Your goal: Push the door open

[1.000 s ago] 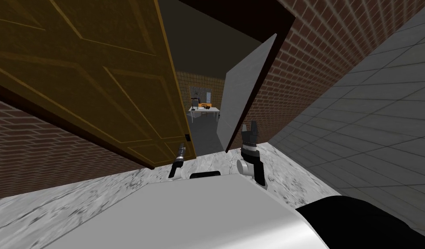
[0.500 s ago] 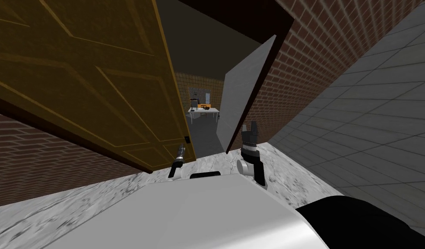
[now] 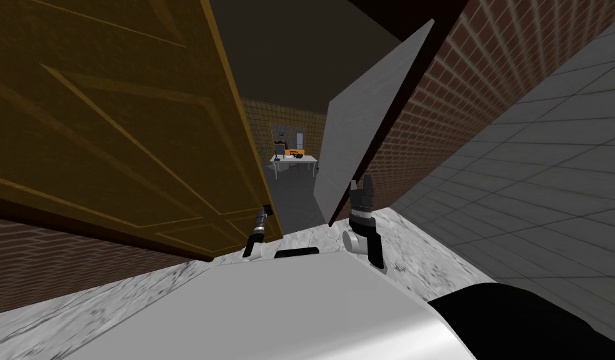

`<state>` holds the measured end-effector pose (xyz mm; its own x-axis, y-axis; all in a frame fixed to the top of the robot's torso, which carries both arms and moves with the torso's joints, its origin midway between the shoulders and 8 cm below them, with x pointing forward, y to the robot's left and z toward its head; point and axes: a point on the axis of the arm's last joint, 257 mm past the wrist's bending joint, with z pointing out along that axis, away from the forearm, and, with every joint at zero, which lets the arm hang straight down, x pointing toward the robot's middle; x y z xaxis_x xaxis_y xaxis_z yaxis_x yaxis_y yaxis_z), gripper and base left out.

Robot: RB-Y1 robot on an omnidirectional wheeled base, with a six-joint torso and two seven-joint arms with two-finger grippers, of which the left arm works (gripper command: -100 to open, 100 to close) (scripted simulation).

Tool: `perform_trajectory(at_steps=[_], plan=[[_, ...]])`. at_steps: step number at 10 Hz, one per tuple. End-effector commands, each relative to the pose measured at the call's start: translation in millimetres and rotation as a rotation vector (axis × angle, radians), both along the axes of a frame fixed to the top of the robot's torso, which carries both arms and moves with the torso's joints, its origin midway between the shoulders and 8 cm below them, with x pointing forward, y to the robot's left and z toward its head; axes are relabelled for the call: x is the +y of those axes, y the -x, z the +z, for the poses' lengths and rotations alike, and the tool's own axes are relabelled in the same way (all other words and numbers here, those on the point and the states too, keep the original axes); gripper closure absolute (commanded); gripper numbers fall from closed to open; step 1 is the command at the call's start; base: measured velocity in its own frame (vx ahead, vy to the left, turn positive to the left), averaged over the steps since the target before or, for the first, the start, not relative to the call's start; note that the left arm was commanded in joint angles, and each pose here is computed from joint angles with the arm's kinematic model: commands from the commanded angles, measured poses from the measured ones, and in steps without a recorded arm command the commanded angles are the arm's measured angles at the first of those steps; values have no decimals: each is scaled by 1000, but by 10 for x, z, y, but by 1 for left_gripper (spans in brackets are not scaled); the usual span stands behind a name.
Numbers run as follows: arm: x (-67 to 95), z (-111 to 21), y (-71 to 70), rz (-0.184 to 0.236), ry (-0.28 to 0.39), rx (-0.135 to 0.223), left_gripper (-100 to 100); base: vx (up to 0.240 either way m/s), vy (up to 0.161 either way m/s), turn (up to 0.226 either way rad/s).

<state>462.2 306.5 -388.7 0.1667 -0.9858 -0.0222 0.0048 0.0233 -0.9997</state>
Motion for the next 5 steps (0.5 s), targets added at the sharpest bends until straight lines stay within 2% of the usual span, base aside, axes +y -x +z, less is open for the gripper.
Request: perform_trajectory(at_steps=[1, 2, 3, 4, 5], plan=[[-31, -15, 4, 3, 10, 1, -100, 197, 23, -24], [-72, -26, 6, 4, 20, 1, -100, 189, 32, -6], [-49, -29, 13, 4, 14, 3, -100, 73, 11, 5], [-49, -29, 13, 4, 14, 3, 100, -14, -4, -5], [-49, -29, 13, 4, 14, 3, 100, -25, -3, -8]])
